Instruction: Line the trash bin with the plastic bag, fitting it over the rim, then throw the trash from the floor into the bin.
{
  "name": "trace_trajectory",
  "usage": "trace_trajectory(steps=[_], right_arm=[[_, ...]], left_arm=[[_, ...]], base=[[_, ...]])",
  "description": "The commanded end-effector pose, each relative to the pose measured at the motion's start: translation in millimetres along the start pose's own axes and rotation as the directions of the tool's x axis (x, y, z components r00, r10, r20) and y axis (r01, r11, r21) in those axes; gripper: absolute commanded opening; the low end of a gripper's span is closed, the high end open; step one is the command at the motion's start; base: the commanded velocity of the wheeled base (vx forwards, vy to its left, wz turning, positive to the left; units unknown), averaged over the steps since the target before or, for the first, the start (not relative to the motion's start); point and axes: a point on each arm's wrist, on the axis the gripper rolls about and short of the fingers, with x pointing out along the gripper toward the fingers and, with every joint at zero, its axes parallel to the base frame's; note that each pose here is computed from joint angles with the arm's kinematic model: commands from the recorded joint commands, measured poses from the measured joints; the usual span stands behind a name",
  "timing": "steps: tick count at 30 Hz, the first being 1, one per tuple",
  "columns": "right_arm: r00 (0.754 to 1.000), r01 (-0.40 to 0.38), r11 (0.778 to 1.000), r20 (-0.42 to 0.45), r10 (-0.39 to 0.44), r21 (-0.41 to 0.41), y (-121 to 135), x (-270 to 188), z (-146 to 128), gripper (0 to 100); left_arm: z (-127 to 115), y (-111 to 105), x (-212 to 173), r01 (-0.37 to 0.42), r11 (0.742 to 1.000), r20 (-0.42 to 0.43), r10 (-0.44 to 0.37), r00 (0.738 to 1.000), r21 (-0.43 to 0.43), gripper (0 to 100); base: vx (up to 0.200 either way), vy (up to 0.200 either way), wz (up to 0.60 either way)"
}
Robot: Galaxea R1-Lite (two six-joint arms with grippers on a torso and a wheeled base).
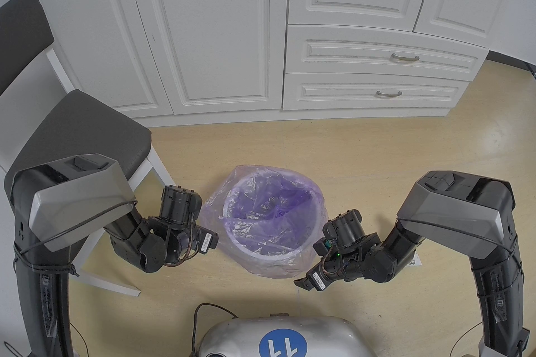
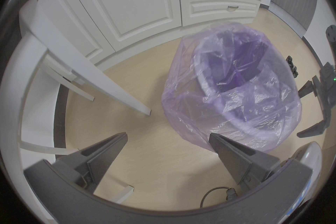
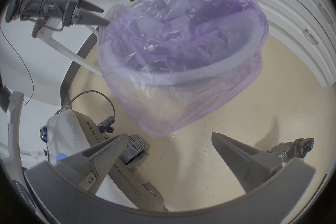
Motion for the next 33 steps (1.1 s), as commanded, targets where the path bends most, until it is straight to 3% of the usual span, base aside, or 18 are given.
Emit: trace_trajectory(steps=[1, 6, 14, 21, 26, 33], right_arm=[[1.000, 0.015, 1.000, -0.015, -0.015, 0.003, -2.0, 9.3, -4.0, 100], [0.997, 0.074, 0.997, -0.033, -0.074, 0.002, -3.6, 13.9, -4.8, 100], [0.992, 0.124, 0.992, -0.039, -0.124, 0.000, -6.6, 13.3, -4.5, 100], [0.956, 0.281, 0.956, -0.063, -0.286, -0.079, -37.9, 2.4, -5.7, 100], [0.922, 0.371, 0.925, -0.082, -0.378, -0.087, -57.0, 1.6, -7.5, 100], [0.906, 0.409, 0.909, -0.077, -0.415, -0.085, -74.0, 0.4, -5.6, 100]], left_arm=[[-27.6, -2.1, 26.6, 0.011, 1.000, -0.057, -0.011, 0.998, -0.007, 100], [-37.0, -6.7, 51.4, 0.000, 1.000, -0.013, 0.000, 1.000, -0.025, 100], [-30.1, -1.5, 56.0, 0.004, 0.997, 0.014, -0.003, 1.000, -0.083, 100], [-23.1, 5.6, 30.5, 0.016, 0.994, 0.028, -0.013, 1.000, -0.110, 100], [-22.4, 8.4, 14.2, 0.025, 0.993, 0.052, -0.019, 0.998, -0.116, 100], [-28.8, 13.2, -4.4, 0.024, 0.991, 0.084, -0.013, 0.996, -0.128, 100]], base=[[0.000, 0.000, 0.00], [0.000, 0.000, 0.00], [0.000, 0.000, 0.00], [0.000, 0.000, 0.00], [0.000, 0.000, 0.00], [0.000, 0.000, 0.00]])
